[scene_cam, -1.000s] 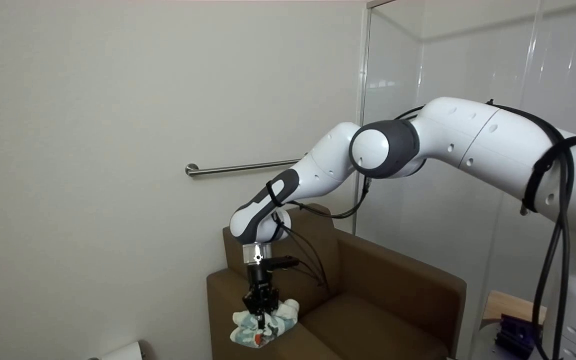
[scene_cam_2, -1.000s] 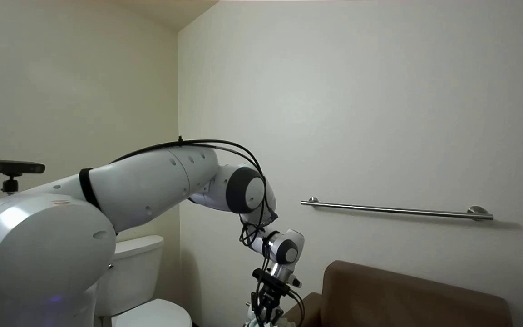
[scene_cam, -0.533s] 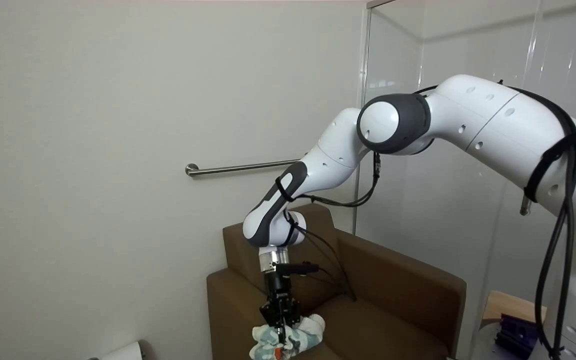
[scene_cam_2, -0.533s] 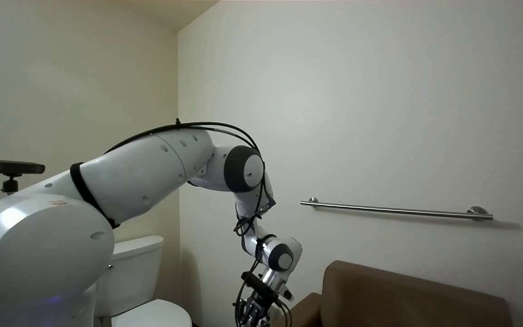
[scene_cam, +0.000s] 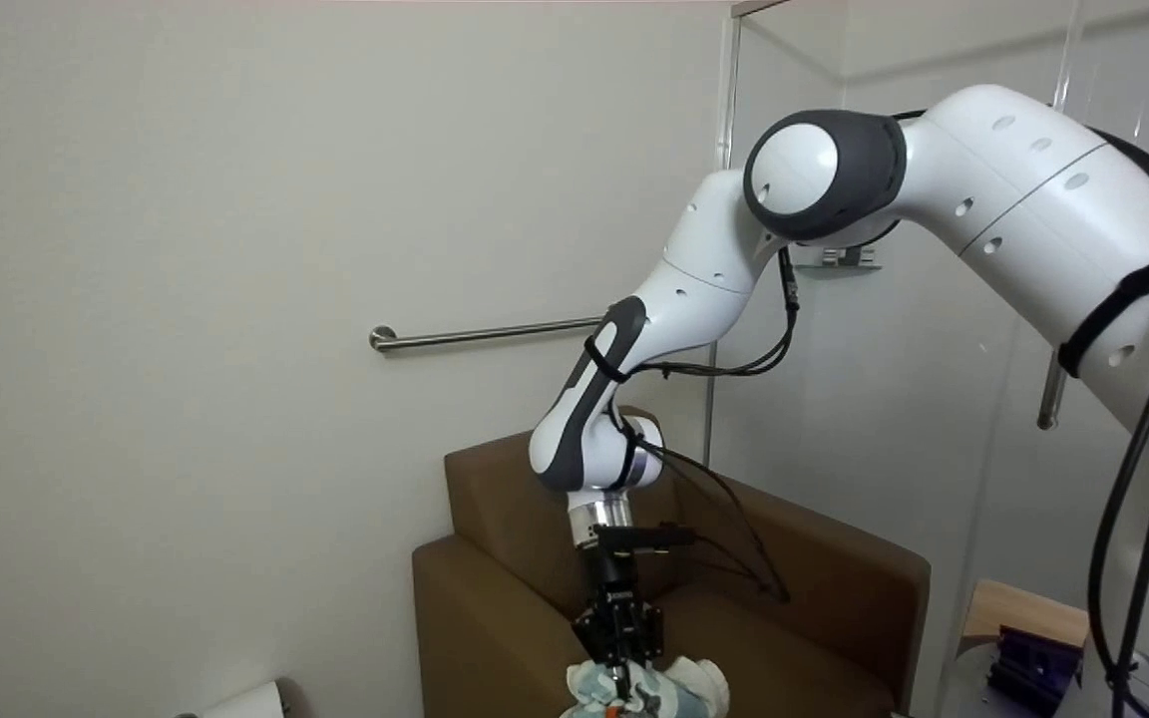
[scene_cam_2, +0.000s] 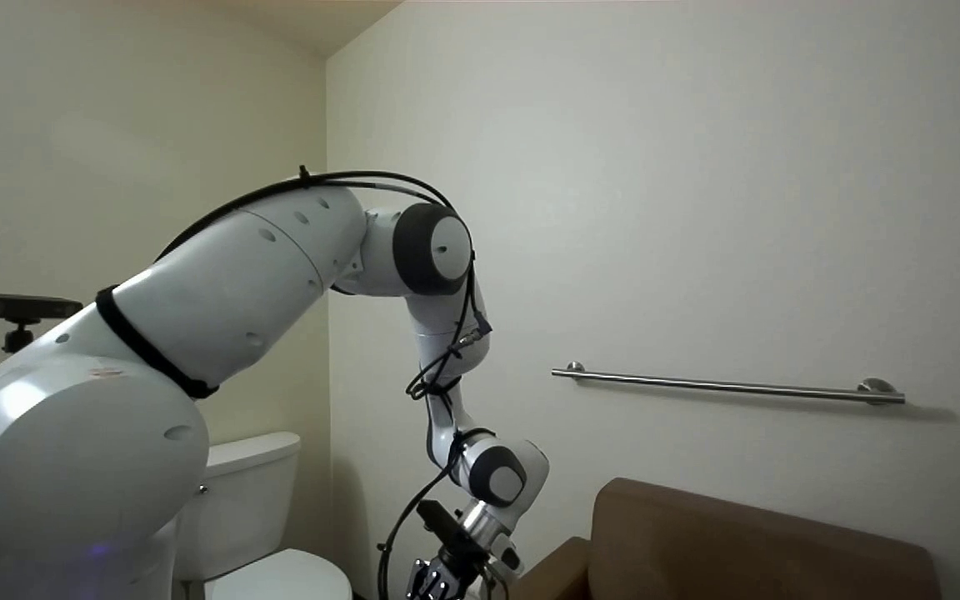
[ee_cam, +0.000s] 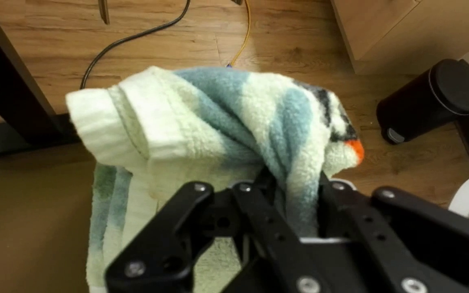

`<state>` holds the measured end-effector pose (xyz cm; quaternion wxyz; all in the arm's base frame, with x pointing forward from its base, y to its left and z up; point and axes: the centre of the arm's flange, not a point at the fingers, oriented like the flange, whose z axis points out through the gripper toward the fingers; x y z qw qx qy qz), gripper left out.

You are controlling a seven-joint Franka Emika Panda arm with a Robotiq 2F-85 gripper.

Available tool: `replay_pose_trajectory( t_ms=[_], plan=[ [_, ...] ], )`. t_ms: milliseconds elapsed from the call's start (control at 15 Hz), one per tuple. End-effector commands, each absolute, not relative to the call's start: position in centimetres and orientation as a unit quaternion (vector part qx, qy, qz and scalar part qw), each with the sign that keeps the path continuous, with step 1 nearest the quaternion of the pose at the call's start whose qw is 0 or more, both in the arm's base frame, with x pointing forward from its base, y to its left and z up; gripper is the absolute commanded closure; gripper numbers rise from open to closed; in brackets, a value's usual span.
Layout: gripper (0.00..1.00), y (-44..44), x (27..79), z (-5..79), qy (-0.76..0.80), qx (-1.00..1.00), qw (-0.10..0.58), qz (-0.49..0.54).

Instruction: Move the towel back and forth on the sofa left arm

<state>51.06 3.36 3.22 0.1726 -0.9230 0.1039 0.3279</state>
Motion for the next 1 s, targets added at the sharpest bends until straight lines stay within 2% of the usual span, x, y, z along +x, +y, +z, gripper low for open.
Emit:
replay_pose_trajectory(
  t_ms=[0, 333, 933],
  plan=[
    [0.91, 2.8, 46.4, 5.2, 0.133, -0.922, 0.167, 0.324],
    [0.91, 2.6, 47.4, 2.3, 0.116, -0.926, 0.146, 0.329],
    [0.91, 2.3, 60.4, 1.4, 0.037, -0.966, 0.093, 0.239]
  ],
)
